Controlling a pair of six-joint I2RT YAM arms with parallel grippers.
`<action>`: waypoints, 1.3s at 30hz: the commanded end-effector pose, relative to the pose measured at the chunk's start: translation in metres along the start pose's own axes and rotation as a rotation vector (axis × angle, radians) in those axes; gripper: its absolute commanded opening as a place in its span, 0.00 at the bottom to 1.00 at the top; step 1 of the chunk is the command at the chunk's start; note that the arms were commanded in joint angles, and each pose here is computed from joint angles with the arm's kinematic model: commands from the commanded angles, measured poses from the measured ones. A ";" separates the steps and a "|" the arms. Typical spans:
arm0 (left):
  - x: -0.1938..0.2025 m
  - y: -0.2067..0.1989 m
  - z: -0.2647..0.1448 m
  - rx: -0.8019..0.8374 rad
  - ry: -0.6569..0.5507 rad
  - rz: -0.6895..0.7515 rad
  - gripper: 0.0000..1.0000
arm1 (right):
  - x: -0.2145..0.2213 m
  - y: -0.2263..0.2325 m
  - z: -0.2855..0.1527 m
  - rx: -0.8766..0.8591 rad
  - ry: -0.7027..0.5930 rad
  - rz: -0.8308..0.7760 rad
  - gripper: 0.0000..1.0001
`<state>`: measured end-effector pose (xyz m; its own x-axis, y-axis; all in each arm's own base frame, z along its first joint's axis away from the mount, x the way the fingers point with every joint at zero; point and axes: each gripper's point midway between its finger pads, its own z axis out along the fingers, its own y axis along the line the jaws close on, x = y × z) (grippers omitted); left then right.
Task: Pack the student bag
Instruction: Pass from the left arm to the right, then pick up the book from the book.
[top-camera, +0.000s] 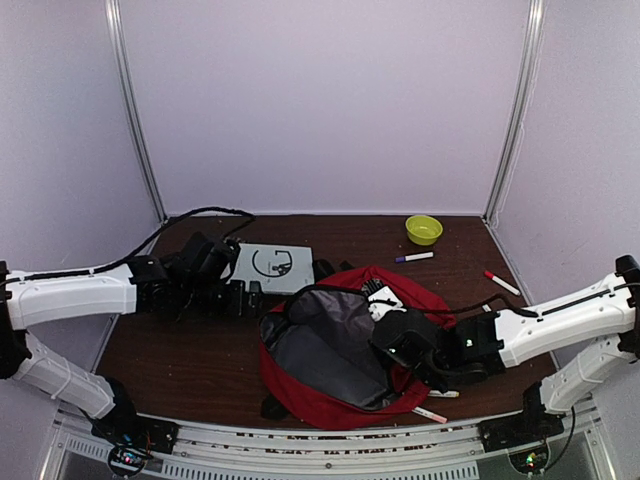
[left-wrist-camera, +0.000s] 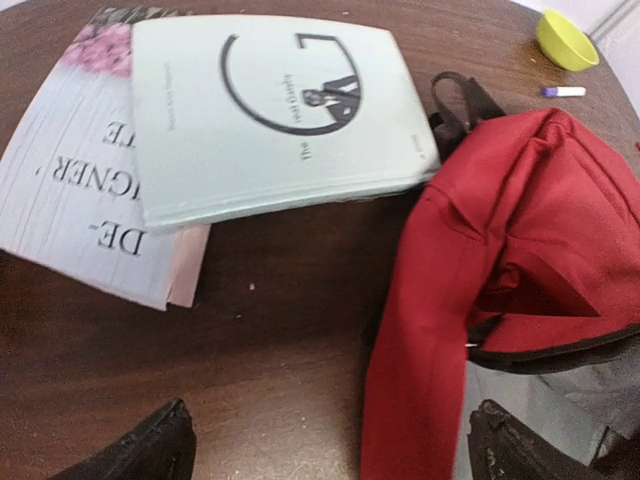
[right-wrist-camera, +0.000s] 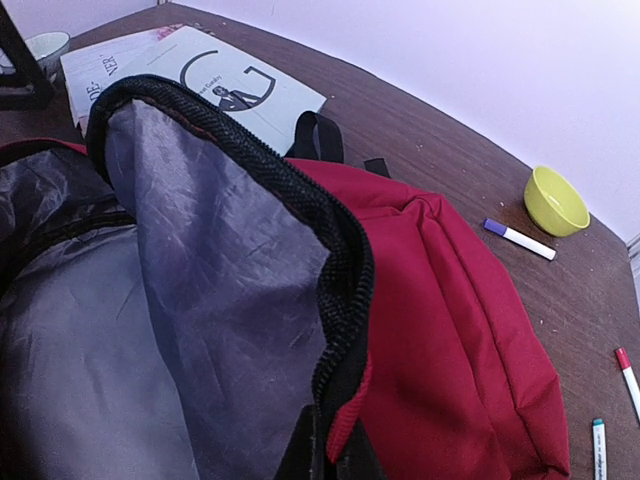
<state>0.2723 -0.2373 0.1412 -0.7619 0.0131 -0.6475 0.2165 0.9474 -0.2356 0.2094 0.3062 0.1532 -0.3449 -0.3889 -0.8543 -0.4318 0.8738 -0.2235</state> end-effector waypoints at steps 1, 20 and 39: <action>-0.002 0.026 0.002 -0.098 -0.085 -0.201 0.98 | -0.005 -0.004 0.000 -0.015 -0.024 0.064 0.00; -0.002 0.025 0.060 0.034 -0.265 -0.864 0.89 | 0.009 -0.014 0.002 -0.011 -0.020 0.116 0.00; -0.031 0.019 0.122 0.206 -0.357 -1.117 0.76 | 0.016 -0.019 0.000 -0.012 -0.022 0.145 0.00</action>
<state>0.3535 -0.2457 0.0468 -0.4239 -0.8747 -0.2348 -0.4009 0.4137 -0.8174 0.2103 0.2883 0.1419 -0.3853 -0.2830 -0.8783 -0.4058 0.9068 -0.1141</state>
